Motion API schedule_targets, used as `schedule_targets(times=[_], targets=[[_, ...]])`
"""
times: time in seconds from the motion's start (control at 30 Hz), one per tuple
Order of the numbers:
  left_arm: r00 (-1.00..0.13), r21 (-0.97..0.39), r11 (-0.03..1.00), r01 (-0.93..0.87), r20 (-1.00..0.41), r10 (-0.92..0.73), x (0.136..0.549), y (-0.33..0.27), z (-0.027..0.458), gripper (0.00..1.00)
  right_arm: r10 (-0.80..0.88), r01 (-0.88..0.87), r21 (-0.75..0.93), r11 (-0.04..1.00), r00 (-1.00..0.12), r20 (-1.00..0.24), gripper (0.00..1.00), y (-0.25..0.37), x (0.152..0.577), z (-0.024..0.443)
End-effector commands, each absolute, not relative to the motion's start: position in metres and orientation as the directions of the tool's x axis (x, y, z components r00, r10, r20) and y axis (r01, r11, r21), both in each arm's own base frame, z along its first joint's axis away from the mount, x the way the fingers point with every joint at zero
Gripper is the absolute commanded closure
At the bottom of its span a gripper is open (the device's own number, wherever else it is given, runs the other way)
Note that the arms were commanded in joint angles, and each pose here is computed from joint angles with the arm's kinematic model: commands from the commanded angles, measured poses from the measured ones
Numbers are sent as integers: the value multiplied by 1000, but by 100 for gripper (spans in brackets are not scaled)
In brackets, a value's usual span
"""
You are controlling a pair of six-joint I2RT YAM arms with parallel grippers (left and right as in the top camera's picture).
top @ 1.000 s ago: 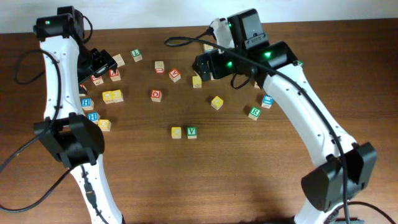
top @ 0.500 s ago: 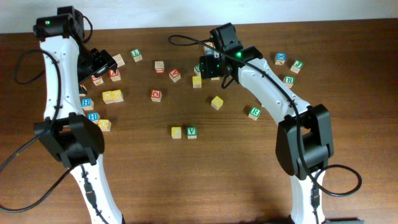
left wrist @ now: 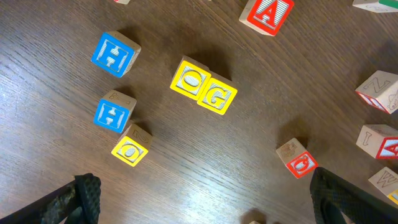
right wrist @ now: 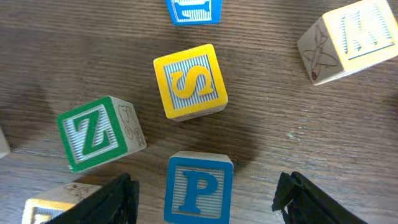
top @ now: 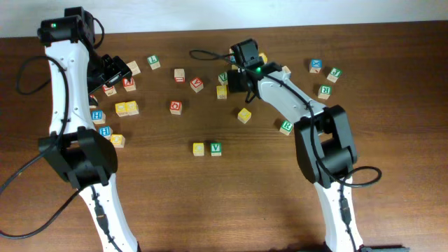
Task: Spell out CVPR
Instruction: 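Reach the right gripper over the blue P block and grasp it, then place the blue P block right of the green V block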
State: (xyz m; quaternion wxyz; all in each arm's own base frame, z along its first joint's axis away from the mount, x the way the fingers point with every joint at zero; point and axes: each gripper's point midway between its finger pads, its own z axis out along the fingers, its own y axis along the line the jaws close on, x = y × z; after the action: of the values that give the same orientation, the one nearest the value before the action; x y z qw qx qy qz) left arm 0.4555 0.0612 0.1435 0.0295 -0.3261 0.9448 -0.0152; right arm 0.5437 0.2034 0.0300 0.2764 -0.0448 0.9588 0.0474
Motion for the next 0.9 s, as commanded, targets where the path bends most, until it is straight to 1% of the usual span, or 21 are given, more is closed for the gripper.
schedule_targets(times=[0.0,0.1,0.2,0.23,0.33,0.53,0.57,0.63,0.73,0.8,0.87], targets=[[-775,-46,778,-627,-64,-628,457,64,148,1,-45,-91,57,994,-834,-549,42,198,551,28],[-775,-46,778,-627,-64,-628,457,64,148,1,-35,-87,66,994,-828,-559,42,200,553,28],[-775,-46,778,-627,-64,-628,457,64,148,1,-40,-86,60,995,-840,-542,43,200,551,17],[-775,-46,778,-627,-64,-628,457,64,148,1,-37,-84,63,994,-841,-540,48,200,550,17],[-775,-46,778,-627,-64,-628,457,64,148,1,-23,-74,72,995,-842,-539,55,201,551,17],[-775,-46,778,-627,-64,-628,457,64,148,1,-26,-87,91,992,-848,-530,54,205,548,15],[-775,-46,778,-627,-64,-628,457,64,148,1,-26,-87,90,992,-849,-528,56,205,548,14],[-775,-46,778,-627,-64,-628,457,64,148,1,-26,-87,90,992,-849,-527,67,205,548,14],[-775,-46,778,-627,-64,-628,457,64,148,1,-27,-90,92,992,-842,-538,76,206,551,20],[-775,-46,778,-627,-64,-628,457,64,148,1,-20,-94,103,990,-825,-565,77,208,556,44],[-775,-46,778,-627,-64,-628,457,64,148,1,-23,-92,99,991,-833,-553,78,207,552,57]])
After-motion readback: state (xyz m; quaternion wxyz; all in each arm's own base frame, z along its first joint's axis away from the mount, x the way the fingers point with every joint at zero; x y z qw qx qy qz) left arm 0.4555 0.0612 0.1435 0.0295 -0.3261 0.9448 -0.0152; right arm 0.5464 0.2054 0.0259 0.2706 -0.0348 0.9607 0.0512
